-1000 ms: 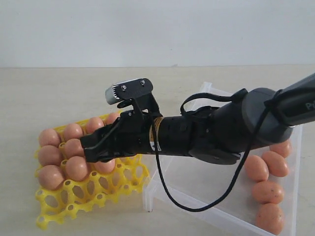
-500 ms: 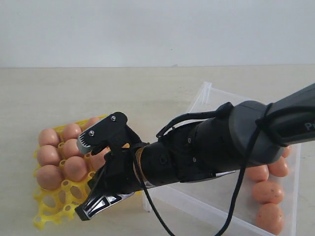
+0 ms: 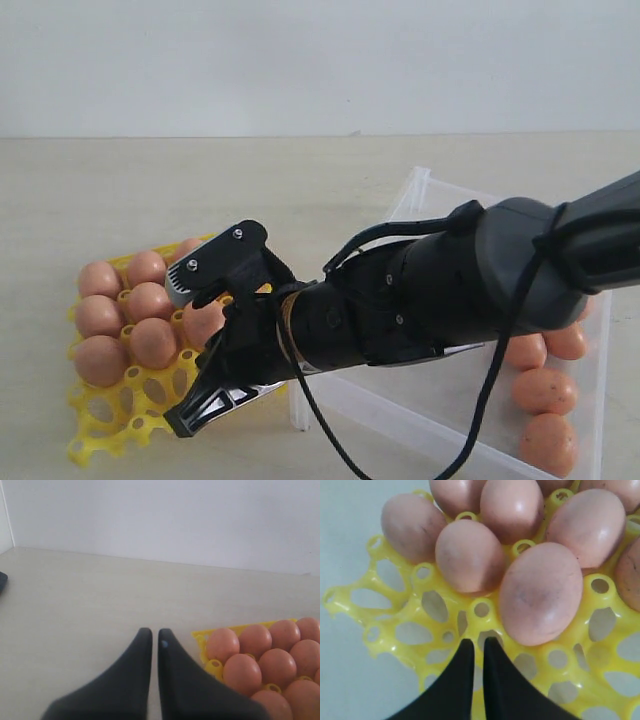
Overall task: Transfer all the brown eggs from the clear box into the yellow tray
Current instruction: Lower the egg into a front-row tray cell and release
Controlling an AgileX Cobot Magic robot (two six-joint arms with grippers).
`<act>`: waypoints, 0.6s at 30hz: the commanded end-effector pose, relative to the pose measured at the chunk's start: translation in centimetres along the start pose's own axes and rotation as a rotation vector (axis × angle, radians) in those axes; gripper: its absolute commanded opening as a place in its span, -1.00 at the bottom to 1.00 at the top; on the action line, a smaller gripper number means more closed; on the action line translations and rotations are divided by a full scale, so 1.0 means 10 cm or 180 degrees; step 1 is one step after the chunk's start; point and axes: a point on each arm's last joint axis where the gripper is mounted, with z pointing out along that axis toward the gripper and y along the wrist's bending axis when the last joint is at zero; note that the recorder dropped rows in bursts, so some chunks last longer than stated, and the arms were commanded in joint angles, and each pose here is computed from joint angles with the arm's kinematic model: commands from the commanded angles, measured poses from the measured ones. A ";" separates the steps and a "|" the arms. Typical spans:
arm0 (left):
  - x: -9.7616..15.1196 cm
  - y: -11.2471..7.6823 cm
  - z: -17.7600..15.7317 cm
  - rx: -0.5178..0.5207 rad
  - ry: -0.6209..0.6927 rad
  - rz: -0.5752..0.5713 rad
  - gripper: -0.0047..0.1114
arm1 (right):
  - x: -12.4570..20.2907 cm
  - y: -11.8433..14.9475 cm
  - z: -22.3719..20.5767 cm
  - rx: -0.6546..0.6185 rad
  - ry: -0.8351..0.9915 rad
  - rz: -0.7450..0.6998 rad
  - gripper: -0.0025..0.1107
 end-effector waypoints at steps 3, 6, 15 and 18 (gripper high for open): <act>0.00 0.00 0.00 -0.0009 -0.0013 0.0005 -0.85 | -0.03 0.01 -0.04 -0.0006 -0.0039 -0.0078 -0.96; 0.00 0.00 0.00 -0.0009 -0.0013 0.0005 -0.85 | -0.03 0.00 -0.04 0.0026 -0.0025 -0.0168 -0.96; 0.00 0.00 0.00 -0.0009 -0.0013 0.0005 -0.85 | -0.03 -0.01 -0.04 0.0070 -0.0039 -0.0190 -0.96; 0.00 0.00 0.00 -0.0009 -0.0013 0.0005 -0.85 | -0.04 -0.02 -0.04 0.0079 -0.0052 -0.0170 -0.96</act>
